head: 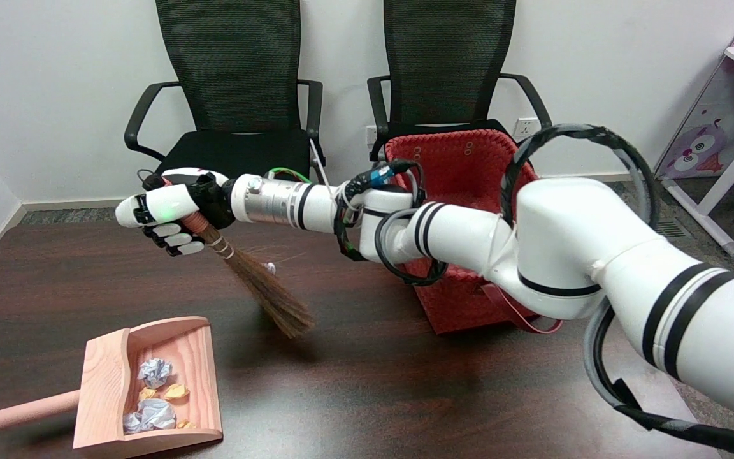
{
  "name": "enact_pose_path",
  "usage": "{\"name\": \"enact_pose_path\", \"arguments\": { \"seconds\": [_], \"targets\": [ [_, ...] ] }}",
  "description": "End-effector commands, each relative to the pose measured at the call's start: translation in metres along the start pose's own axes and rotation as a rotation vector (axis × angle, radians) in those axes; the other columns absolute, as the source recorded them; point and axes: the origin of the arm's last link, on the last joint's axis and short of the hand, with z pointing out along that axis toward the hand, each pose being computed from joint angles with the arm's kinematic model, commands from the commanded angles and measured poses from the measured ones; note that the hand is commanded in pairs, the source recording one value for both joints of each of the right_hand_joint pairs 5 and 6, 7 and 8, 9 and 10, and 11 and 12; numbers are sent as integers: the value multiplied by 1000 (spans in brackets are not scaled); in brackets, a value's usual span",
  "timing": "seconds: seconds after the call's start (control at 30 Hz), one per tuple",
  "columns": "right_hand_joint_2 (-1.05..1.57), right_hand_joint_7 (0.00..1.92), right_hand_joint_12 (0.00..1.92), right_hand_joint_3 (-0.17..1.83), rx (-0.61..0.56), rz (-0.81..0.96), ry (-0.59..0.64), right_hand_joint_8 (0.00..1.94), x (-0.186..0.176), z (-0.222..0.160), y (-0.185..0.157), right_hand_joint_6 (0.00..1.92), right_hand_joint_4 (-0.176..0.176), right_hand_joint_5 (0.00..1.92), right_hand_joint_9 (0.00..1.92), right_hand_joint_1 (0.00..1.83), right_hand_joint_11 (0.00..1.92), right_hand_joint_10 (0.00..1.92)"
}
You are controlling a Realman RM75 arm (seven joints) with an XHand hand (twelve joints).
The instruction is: Sweep the paper ball into the dustpan.
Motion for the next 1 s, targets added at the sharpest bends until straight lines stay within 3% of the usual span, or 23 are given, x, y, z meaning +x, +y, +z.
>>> {"name": "enact_pose_path", "arguments": {
  "seconds": [0.03, 0.3, 0.37, 0.5, 0.8, 1.0],
  "targets": [
    [1423, 1920, 1920, 1329, 89, 110, 69, 1920, -7, -14, -29, 1920, -28, 1920, 1920, 895, 1920, 1920],
    [1493, 1920, 1920, 1449, 155, 73, 51, 1920, -14, -18, -67, 1920, -23, 1920, 1920, 882, 1920, 1920],
    [1497, 1920, 1920, 1502, 156, 7, 47, 1920, -12, -19, -75, 1920, -22, 1920, 1920, 881, 1920, 1920],
    [1486, 1920, 1920, 1543, 109, -306, 41, 1920, 4, -16, -83, 1920, -21, 1920, 1920, 883, 1920, 1920],
    [1357, 1920, 1920, 1731, 38, -617, 52, 1920, 30, 5, -57, 1920, -22, 1920, 1920, 892, 1920, 1920],
    [1225, 1920, 1920, 1833, -39, -698, 84, 1920, 27, 9, -30, 1920, -28, 1920, 1920, 899, 1920, 1920]
  ]
}}
